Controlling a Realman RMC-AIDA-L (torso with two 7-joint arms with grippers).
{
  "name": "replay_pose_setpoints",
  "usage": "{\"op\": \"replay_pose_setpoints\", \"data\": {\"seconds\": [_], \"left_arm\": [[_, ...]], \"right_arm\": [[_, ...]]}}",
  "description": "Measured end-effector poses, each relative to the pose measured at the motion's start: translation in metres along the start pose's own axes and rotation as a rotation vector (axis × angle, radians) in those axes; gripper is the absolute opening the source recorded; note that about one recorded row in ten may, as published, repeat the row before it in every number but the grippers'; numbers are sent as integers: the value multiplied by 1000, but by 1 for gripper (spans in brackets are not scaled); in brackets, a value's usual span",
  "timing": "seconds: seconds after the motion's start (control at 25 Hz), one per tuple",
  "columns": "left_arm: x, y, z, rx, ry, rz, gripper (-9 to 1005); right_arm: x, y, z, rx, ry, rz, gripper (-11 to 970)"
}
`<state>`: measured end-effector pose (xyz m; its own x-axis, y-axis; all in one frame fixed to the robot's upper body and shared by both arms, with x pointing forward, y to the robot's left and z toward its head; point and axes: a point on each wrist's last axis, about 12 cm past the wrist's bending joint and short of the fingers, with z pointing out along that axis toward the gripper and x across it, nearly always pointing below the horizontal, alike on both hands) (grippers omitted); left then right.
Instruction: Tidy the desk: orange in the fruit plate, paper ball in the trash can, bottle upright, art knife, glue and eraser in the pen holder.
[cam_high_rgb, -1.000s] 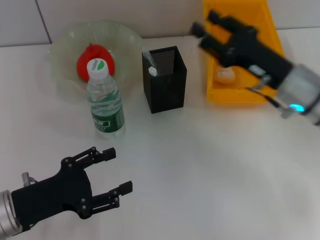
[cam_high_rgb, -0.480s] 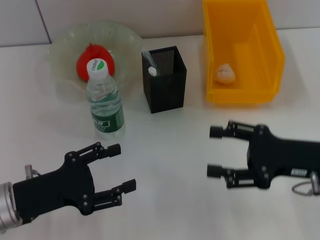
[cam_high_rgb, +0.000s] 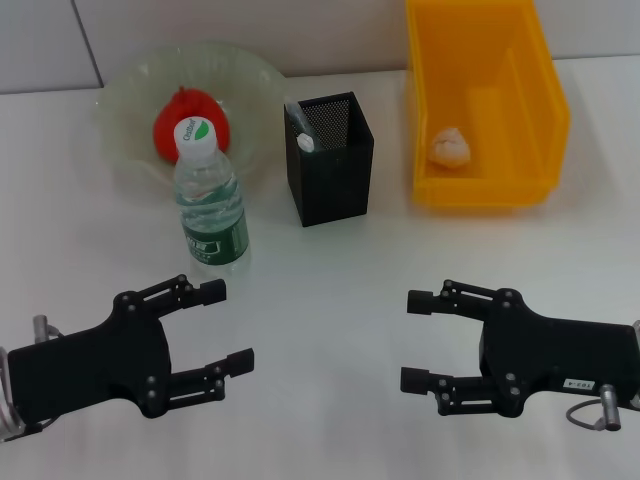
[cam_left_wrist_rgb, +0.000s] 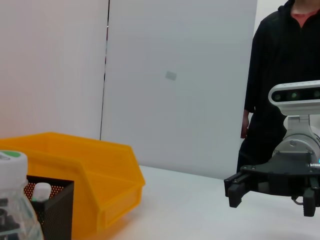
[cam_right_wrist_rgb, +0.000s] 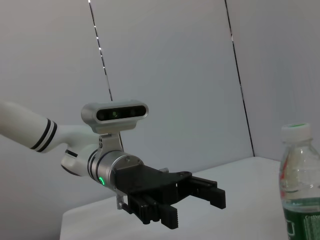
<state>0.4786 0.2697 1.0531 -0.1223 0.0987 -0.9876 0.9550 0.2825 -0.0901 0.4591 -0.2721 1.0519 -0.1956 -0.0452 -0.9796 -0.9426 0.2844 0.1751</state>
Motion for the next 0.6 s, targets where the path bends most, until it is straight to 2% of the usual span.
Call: {"op": "replay_pose_setpoints", "data": {"seconds": [0.6], "left_arm": [[2,0,1,-1,11,-6,806]], "right_arm": [[2,-5,7,10,21,7,840]]}}
